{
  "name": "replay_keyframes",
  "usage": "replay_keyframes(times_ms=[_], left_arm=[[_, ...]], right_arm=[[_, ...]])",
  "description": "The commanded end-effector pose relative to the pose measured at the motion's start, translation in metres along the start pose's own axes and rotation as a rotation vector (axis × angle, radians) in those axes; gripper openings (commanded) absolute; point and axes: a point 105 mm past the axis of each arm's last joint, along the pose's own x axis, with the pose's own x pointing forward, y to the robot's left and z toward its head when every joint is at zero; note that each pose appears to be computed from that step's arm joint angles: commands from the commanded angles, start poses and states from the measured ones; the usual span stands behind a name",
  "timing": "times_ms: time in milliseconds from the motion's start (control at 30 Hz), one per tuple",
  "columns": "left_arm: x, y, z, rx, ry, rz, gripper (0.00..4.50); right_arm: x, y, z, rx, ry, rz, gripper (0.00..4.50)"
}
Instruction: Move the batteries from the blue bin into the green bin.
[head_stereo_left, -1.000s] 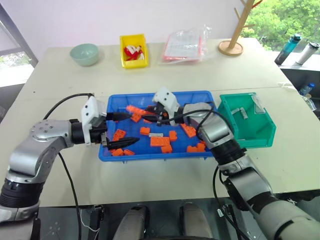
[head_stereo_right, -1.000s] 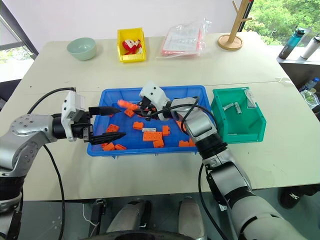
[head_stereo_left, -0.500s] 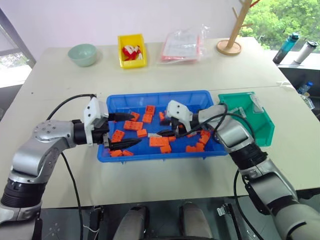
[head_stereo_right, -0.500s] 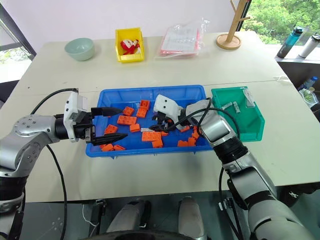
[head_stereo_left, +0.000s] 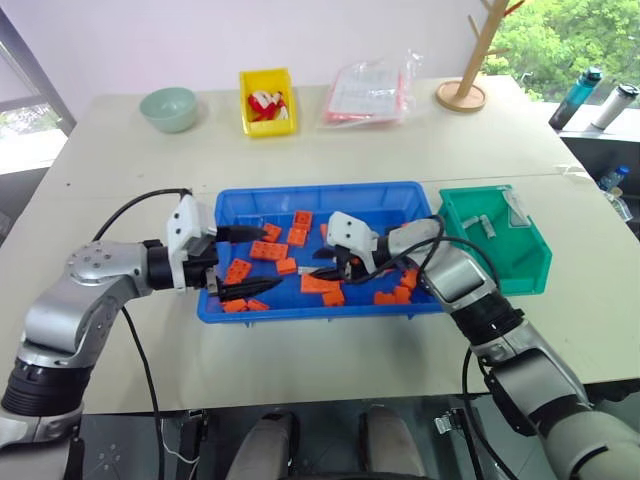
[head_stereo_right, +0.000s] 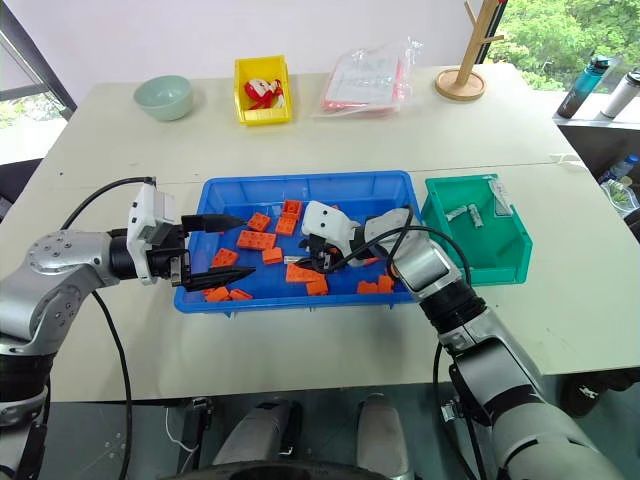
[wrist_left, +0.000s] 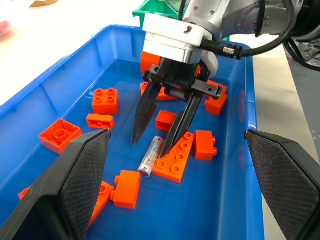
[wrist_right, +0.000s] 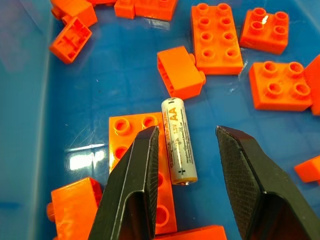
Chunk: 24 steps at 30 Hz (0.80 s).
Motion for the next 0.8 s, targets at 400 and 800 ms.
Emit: replay_keyframes(times_ms=[400,800], left_arm=[[0.0,0.004,0.015,0.066,-0.031,0.025,4.5],[0.002,0.006,0.019,0.08,-0.04,0.033,4.5]], right_arm=[[0.005,-0.009,-0.015,-0.053,0.088,0.009,1.83],[-0.004,-0.019,0.017,0.168,-0.022,0.035,1.83]])
